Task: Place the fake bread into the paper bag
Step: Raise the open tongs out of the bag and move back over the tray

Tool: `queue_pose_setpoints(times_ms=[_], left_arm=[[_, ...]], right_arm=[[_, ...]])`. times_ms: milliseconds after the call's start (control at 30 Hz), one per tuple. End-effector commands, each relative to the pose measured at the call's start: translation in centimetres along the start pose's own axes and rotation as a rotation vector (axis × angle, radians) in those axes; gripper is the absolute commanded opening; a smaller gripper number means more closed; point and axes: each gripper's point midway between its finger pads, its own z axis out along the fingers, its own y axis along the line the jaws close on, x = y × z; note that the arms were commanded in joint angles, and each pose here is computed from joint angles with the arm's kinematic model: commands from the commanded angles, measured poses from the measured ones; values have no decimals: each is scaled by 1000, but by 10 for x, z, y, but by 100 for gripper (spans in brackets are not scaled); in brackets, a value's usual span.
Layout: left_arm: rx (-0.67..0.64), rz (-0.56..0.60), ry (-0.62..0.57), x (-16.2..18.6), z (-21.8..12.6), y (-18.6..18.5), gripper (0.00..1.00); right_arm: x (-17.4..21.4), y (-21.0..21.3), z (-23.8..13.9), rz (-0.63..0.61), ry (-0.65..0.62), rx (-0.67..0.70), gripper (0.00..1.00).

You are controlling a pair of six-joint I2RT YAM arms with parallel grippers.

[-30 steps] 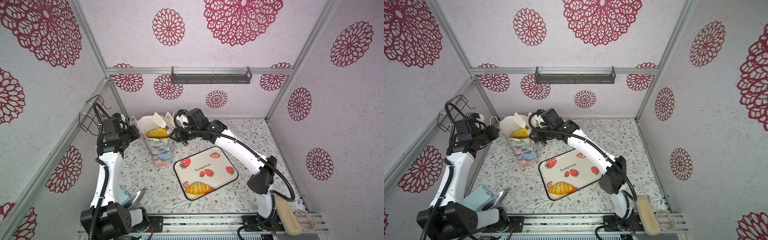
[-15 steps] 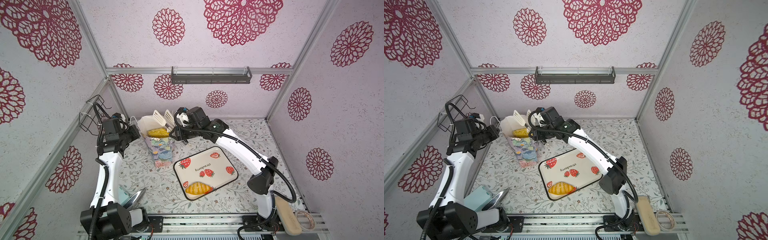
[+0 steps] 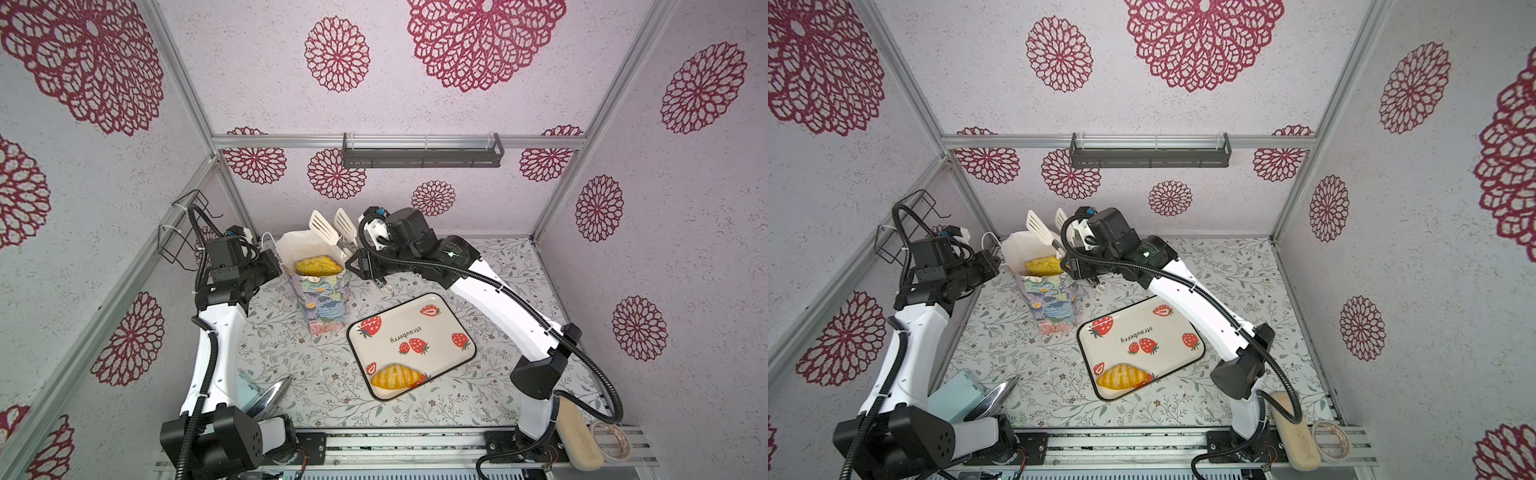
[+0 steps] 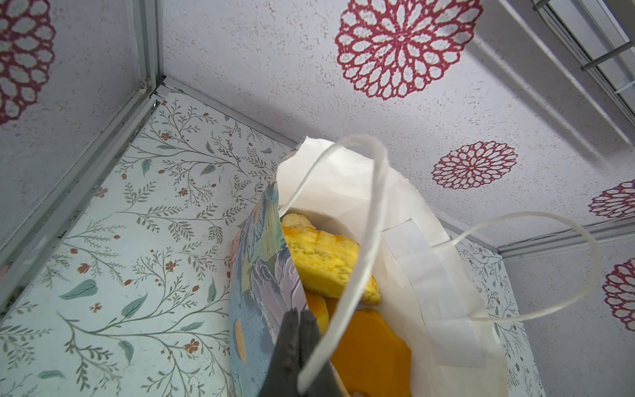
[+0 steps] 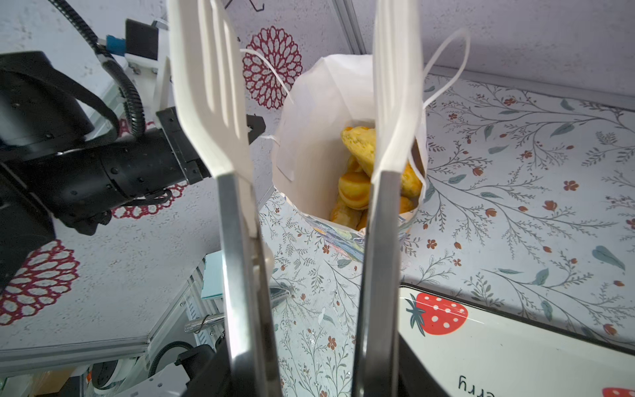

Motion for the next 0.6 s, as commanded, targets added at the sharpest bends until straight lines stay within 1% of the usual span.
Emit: queue_pose_setpoints(times_ms=[0,367,567], left_arm=[[0,8,2,2,-3,-2,0],[5,15,5,3,-2,-5,0],[9,20,6,3,-2,-7,0]], right_arm=[[-24,17,-43,-51,-112,-17,51],[-8,0,-81,-59,-129,74,51],[16,-21,-99,-33,-121,147,51]])
